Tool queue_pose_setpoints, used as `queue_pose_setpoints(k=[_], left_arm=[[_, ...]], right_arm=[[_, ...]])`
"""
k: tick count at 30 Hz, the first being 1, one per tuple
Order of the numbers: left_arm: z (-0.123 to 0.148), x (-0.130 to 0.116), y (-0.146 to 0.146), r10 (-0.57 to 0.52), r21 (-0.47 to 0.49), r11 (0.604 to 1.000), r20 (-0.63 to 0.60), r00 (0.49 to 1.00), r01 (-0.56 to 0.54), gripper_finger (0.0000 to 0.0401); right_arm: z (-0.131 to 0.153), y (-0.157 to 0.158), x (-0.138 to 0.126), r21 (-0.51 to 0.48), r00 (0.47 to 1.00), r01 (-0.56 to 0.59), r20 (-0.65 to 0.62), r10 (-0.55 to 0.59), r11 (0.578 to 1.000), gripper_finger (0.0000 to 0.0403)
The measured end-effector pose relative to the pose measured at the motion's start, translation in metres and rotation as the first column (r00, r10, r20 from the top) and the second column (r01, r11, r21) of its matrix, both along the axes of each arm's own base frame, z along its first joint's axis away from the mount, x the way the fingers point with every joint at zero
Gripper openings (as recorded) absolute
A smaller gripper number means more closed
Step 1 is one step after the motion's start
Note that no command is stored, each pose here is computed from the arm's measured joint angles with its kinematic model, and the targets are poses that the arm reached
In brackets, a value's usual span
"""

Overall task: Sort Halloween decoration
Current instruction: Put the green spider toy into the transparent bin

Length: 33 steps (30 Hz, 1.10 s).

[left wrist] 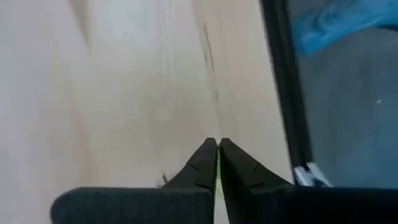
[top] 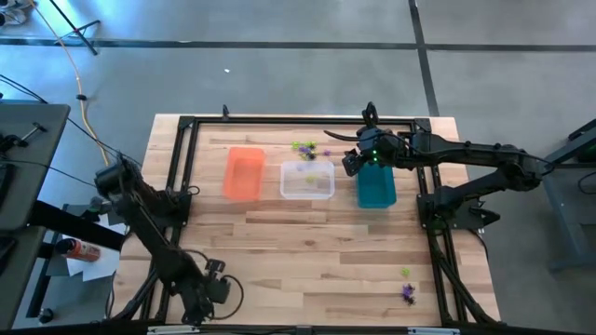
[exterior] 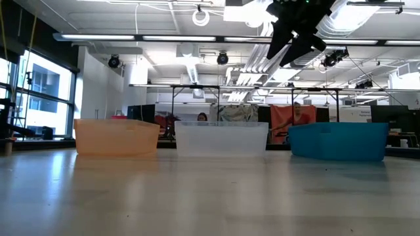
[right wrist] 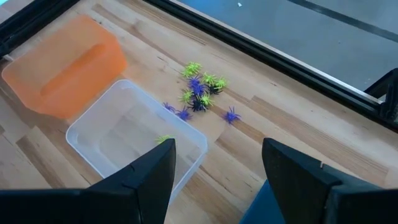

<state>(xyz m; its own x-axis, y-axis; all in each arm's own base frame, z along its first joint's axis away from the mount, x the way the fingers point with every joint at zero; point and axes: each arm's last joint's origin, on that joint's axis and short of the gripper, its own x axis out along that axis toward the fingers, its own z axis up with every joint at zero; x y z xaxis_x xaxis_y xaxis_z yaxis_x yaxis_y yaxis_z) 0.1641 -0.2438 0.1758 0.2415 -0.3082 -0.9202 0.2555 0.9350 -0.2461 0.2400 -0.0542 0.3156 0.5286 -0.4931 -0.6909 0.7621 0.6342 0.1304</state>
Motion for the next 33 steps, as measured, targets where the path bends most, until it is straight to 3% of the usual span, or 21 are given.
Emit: queue_pose_setpoints(k=[6, 10, 17, 20, 23, 28, 30, 33], left_arm=[[0.063, 0.011, 0.041, 0.081, -0.132, 0.99, 0.204, 0.976, -0.054, 0.0], [0.1, 0.025, 0.094, 0.205, -0.102, 0.979, 0.412, 0.888, -0.178, 0.0], [0.137, 0.056, 0.19, 0.33, -0.016, 0.892, 0.706, 0.626, -0.451, 0.0], [0.142, 0.069, 0.219, 0.33, -0.064, 0.881, 0.792, 0.513, -0.468, 0.0], [0.141, 0.084, 0.242, 0.332, -0.156, 0.888, 0.868, 0.368, -0.433, 0.0], [0.13, 0.097, 0.262, 0.386, -0.315, 0.887, 0.907, 0.168, -0.338, 0.0], [0.126, 0.099, 0.265, 0.41, -0.348, 0.877, 0.902, 0.136, -0.332, 0.0], [0.122, 0.102, 0.266, 0.412, -0.349, 0.875, 0.901, 0.139, -0.337, 0.0]], right_arm=[[0.0, 0.0, 0.0, -0.004, 1.0, -0.013, -0.006, 0.013, 1.0, 0.0236], [0.001, 0.001, 0.001, -0.001, 0.999, -0.05, -0.004, 0.05, 0.999, 0.0236], [0.002, 0.001, 0.003, 0.008, 0.997, -0.078, 0.017, 0.077, 0.997, 0.0236], [0.004, 0.001, 0.006, 0.001, 0.992, -0.121, 0.042, 0.121, 0.993, 0.0236], [0.008, 0.002, 0.011, -0.014, 0.976, -0.195, 0.094, 0.195, 0.981, 0.0236], [0.023, 0.005, 0.023, -0.066, 0.889, -0.373, 0.261, 0.377, 0.925, 0.0236], [0.03, 0.008, 0.027, -0.11, 0.821, -0.458, 0.327, 0.467, 0.882, 0.0236], [0.039, 0.016, 0.032, -0.214, 0.729, -0.539, 0.368, 0.578, 0.815, 0.0236]])
